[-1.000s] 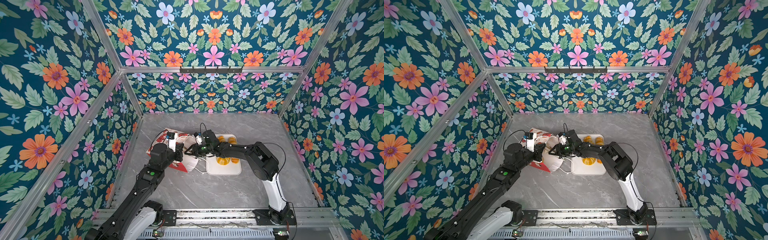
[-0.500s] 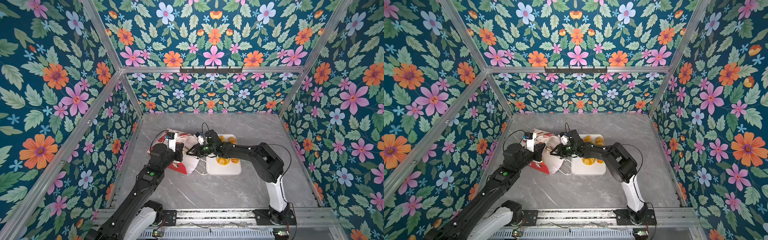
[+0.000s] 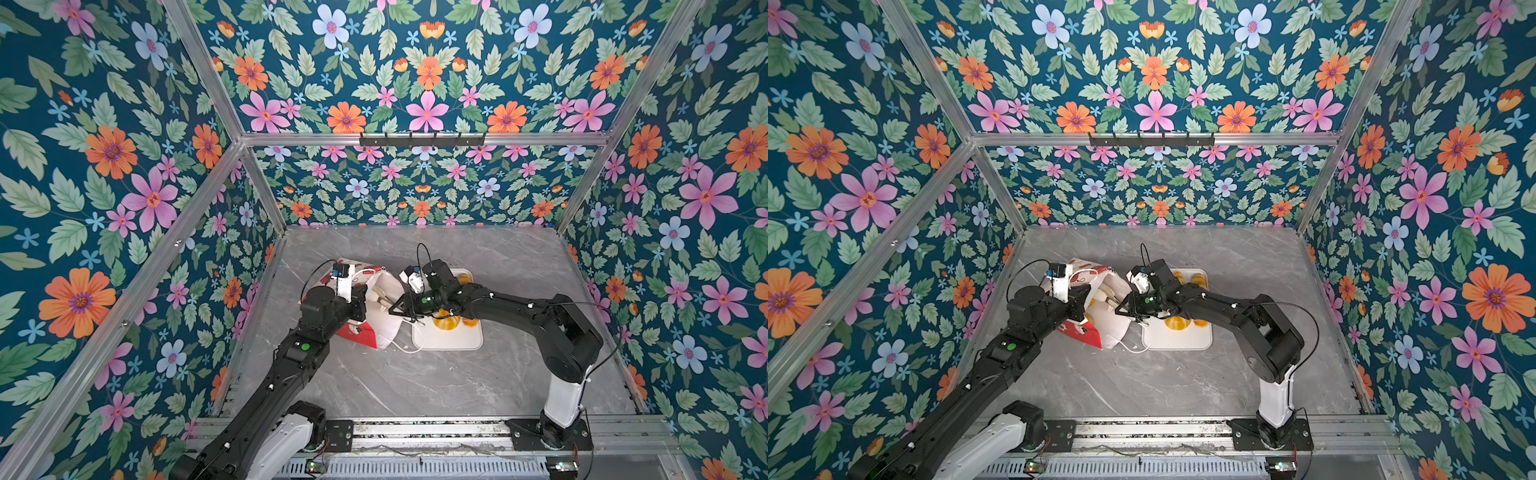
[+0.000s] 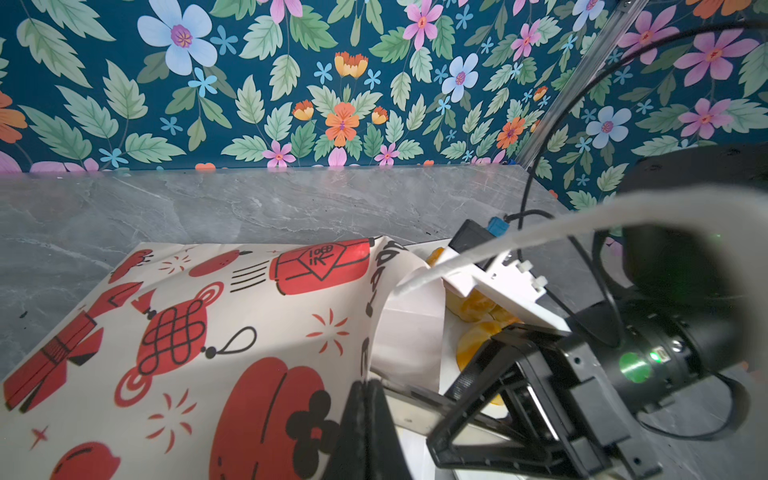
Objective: Take the fake bread out of the paper bag
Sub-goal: 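Push the tongs deep into the bag toward the sugar-crusted round bread, then close the tongs on the sugar-crusted round bread inside the bag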
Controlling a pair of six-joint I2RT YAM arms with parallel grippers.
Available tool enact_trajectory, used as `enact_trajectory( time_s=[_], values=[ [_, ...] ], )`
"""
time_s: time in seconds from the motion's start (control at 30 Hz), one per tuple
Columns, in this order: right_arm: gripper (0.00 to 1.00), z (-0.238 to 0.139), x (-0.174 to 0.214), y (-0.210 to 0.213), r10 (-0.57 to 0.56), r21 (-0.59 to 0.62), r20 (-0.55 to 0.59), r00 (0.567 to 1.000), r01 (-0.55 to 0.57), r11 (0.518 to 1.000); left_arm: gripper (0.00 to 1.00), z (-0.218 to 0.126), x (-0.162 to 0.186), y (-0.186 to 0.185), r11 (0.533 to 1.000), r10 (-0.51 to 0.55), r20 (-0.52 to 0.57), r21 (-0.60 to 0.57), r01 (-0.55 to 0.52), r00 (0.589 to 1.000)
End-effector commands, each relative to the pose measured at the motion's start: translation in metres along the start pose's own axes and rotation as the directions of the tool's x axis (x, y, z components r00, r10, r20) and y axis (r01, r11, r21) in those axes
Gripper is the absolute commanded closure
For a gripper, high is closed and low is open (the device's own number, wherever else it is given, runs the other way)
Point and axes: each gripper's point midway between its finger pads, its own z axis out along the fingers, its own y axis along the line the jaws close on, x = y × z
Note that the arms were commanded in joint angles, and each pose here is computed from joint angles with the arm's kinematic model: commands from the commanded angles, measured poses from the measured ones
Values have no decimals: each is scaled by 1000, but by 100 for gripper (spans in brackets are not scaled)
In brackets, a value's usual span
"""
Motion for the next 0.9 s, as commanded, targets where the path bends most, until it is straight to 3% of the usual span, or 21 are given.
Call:
enact_trajectory(
  time_s=[0.0, 0.37, 0.63, 0.87],
  values=[
    [69, -9, 6, -3, -37, 44, -5, 999, 37, 998, 100, 1, -10, 2, 1000, 14, 36, -12, -14, 999],
    [70, -39, 10, 12, -54, 63, 41, 998, 51, 997, 100, 1, -12, 1, 1000, 15, 48, -8, -14, 999],
    [70, -25, 25, 29, -86, 41, 28, 996, 84, 996, 100, 9, -11, 1, 1000, -12, 53, -1, 12, 999],
    [70, -44, 32, 24, -115, 149, 85, 990, 102, 984, 100, 12, -17, 4, 1000, -20, 78, -13, 21, 997]
  ],
)
